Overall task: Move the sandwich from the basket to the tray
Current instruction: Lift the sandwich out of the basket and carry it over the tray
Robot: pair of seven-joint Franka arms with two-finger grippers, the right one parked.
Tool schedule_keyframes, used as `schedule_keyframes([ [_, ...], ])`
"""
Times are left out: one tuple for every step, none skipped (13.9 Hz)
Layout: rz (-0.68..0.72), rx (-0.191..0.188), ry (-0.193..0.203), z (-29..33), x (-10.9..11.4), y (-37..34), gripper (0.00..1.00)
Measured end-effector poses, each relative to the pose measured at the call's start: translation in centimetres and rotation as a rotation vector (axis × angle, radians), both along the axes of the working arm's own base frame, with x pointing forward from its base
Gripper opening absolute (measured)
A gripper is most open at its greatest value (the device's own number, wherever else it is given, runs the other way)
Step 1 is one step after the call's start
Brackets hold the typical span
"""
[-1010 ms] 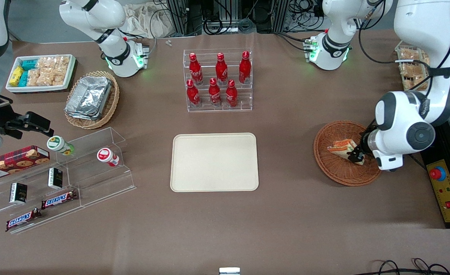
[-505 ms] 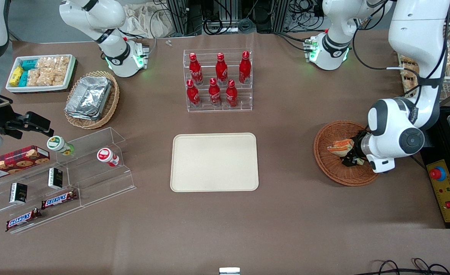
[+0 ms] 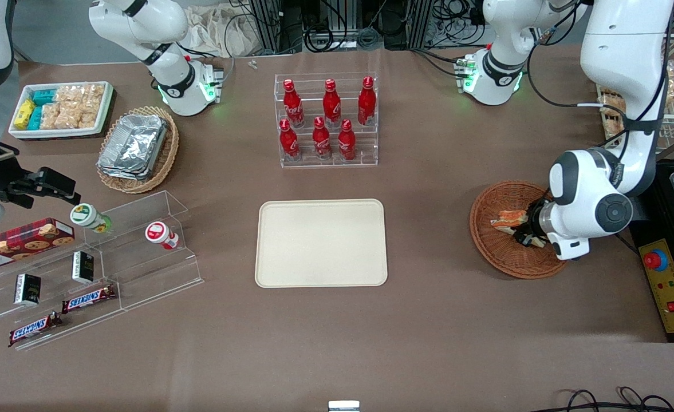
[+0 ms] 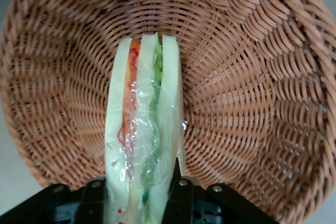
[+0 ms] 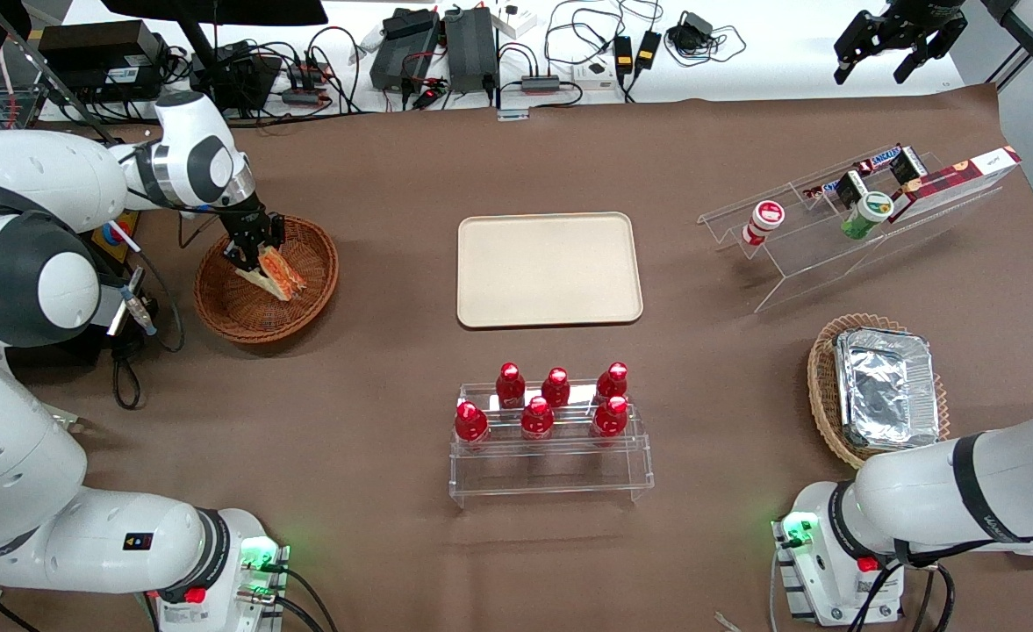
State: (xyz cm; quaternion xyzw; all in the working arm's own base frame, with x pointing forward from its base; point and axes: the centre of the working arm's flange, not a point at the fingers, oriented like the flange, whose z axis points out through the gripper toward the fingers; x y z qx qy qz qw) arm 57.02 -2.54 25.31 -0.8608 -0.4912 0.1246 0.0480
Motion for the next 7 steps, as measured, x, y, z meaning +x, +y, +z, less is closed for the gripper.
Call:
schedule_keyframes([
  [-0.025, -0.010, 0.009, 2.2, 0.1, -0.4, 0.33],
  [-0.067, -0.026, 0.013, 5.0, 0.1, -1.1, 0.32],
  [-0.128, -0.047, 0.009, 8.5, 0.1, -2.2, 0.31],
  [-0.202, -0.068, 0.001, 12.3, -0.2, -3.7, 0.28],
  [-0.279, -0.087, -0.005, 15.7, -0.7, -5.7, 0.22],
  [-0.353, -0.100, -0.016, 18.3, -1.2, -8.4, 0.19],
  [-0.425, -0.112, -0.029, 20.0, -1.7, -11.6, 0.19],
])
